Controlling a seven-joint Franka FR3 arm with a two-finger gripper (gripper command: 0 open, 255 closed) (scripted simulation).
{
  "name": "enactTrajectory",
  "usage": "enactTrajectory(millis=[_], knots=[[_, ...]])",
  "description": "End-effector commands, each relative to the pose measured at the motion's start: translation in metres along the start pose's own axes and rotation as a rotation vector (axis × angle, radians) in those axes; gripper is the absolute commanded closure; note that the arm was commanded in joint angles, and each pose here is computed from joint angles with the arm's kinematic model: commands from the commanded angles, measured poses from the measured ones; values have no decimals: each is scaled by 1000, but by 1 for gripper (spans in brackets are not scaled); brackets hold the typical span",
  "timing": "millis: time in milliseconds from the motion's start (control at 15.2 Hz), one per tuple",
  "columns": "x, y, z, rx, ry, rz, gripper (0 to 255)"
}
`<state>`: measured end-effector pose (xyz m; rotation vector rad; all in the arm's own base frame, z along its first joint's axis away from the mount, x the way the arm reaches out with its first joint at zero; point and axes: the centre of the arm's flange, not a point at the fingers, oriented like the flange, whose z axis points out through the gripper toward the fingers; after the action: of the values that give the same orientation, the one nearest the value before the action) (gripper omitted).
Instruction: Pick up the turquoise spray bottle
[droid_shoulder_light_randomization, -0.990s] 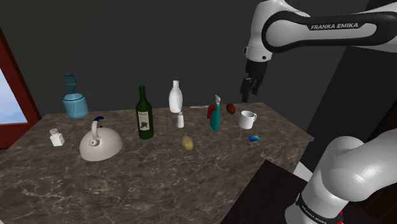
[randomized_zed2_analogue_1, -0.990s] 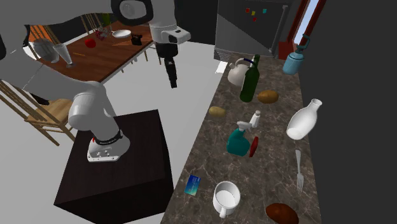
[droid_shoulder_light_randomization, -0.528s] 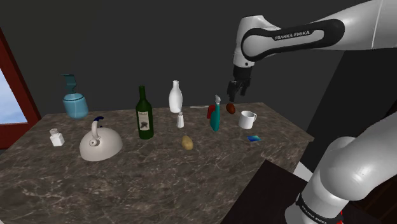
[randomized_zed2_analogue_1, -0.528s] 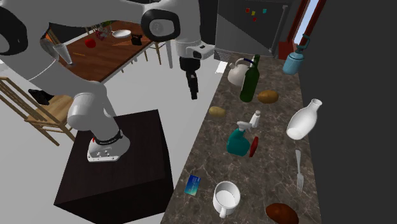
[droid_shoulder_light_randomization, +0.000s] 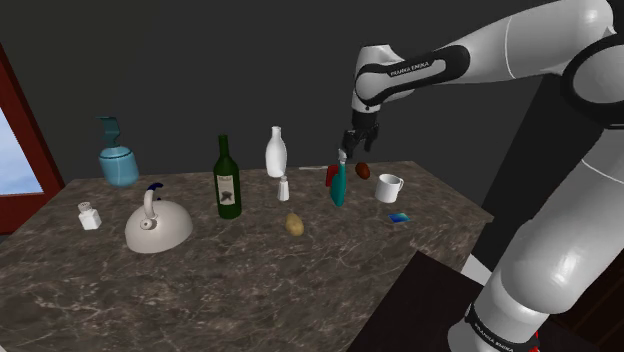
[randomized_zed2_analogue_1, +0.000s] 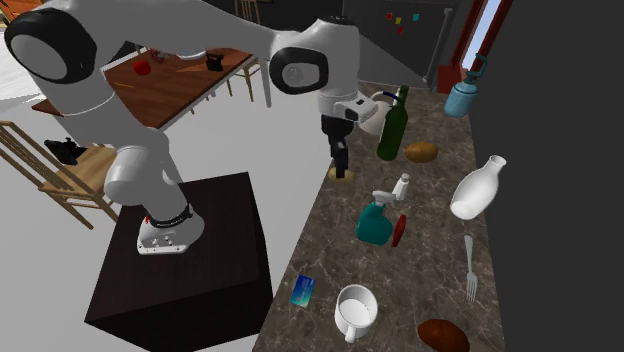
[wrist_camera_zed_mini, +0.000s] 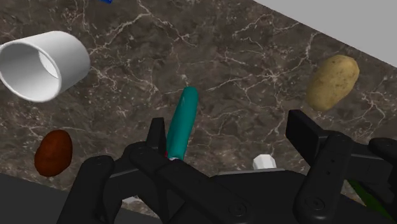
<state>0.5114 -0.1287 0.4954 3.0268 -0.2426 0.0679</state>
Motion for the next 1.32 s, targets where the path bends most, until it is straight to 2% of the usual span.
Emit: enactTrajectory(millis=[0, 462, 924, 1122, 1188, 1254], knots=[[20, 9, 13, 0, 3, 23, 0], [89, 49, 56, 2, 13, 102, 0], [87, 45, 93, 2, 13, 102, 0], [87, 45, 96, 2, 13, 102, 0], [87, 45, 96, 2, 13, 102, 255], [87, 45, 96, 2, 13, 102, 255]])
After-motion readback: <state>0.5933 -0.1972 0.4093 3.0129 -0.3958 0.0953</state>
